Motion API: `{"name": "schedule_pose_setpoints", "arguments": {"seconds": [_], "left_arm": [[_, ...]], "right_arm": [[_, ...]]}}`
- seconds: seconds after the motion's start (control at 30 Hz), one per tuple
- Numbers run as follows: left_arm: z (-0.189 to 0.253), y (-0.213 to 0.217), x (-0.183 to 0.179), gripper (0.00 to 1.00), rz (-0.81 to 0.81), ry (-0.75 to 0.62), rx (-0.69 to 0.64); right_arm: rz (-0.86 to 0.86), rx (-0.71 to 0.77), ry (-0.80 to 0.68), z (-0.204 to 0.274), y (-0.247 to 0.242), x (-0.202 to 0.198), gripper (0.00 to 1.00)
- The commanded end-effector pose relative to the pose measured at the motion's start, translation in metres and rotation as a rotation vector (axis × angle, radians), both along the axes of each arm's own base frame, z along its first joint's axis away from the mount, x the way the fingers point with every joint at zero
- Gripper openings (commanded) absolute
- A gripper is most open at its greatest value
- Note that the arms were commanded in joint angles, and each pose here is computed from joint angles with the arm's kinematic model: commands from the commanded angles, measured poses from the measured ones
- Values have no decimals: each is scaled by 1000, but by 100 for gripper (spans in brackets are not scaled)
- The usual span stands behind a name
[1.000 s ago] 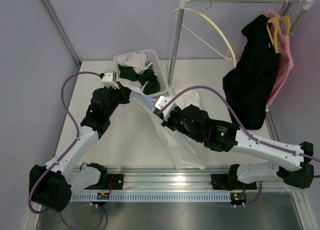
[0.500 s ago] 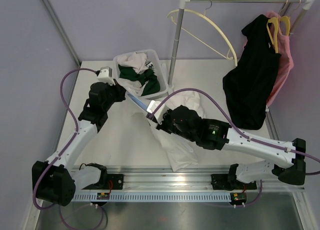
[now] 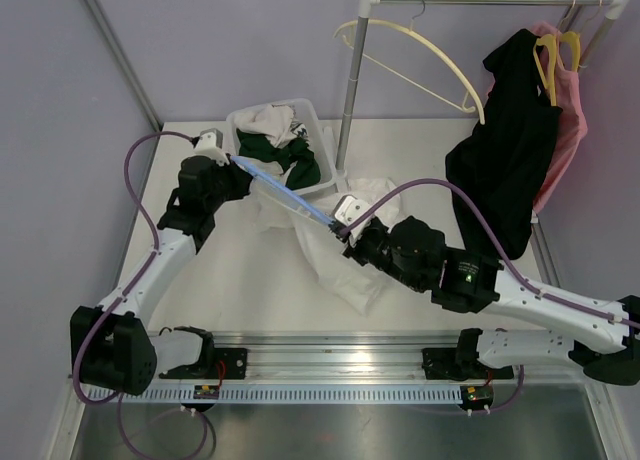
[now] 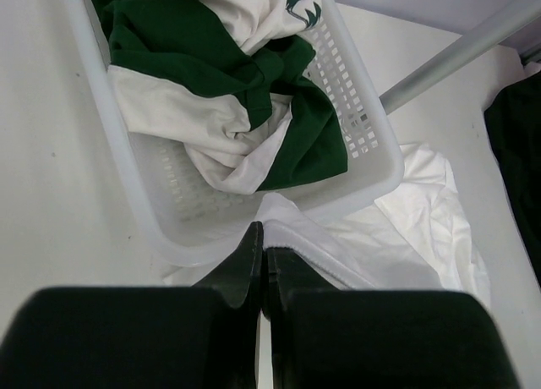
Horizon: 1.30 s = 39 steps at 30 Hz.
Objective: Remove the t-shirt from the hanger
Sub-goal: Remove the tshirt from the hanger
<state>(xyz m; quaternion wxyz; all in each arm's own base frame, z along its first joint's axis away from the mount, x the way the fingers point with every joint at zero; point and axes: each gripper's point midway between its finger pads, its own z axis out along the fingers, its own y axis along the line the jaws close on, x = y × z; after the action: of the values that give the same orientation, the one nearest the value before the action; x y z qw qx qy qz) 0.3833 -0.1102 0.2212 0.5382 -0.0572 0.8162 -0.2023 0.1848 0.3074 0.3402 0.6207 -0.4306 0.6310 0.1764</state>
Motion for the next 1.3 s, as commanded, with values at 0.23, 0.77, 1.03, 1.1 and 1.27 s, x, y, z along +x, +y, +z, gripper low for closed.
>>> {"name": "schedule_pose_setpoints", "arguments": {"seconds": [0.23, 0.77, 1.03, 1.1, 1.27], "left_arm": [[62, -5, -17, 1, -93, -311, -71], [72, -74, -74, 26, -392, -534, 90], [74, -71, -73, 37, -360, -556, 131], [71, -71, -70, 51, -362, -548, 151], [71, -75, -67, 71, -384, -528, 161]], "right_arm": [[-174, 473, -143, 101, -39, 12, 0], [-379, 702, -216, 126, -32, 45, 0], [-406, 722, -241, 144, -34, 48, 0], [-407, 727, -247, 150, -37, 48, 0], [-419, 704, -184, 157, -41, 47, 0]]}}
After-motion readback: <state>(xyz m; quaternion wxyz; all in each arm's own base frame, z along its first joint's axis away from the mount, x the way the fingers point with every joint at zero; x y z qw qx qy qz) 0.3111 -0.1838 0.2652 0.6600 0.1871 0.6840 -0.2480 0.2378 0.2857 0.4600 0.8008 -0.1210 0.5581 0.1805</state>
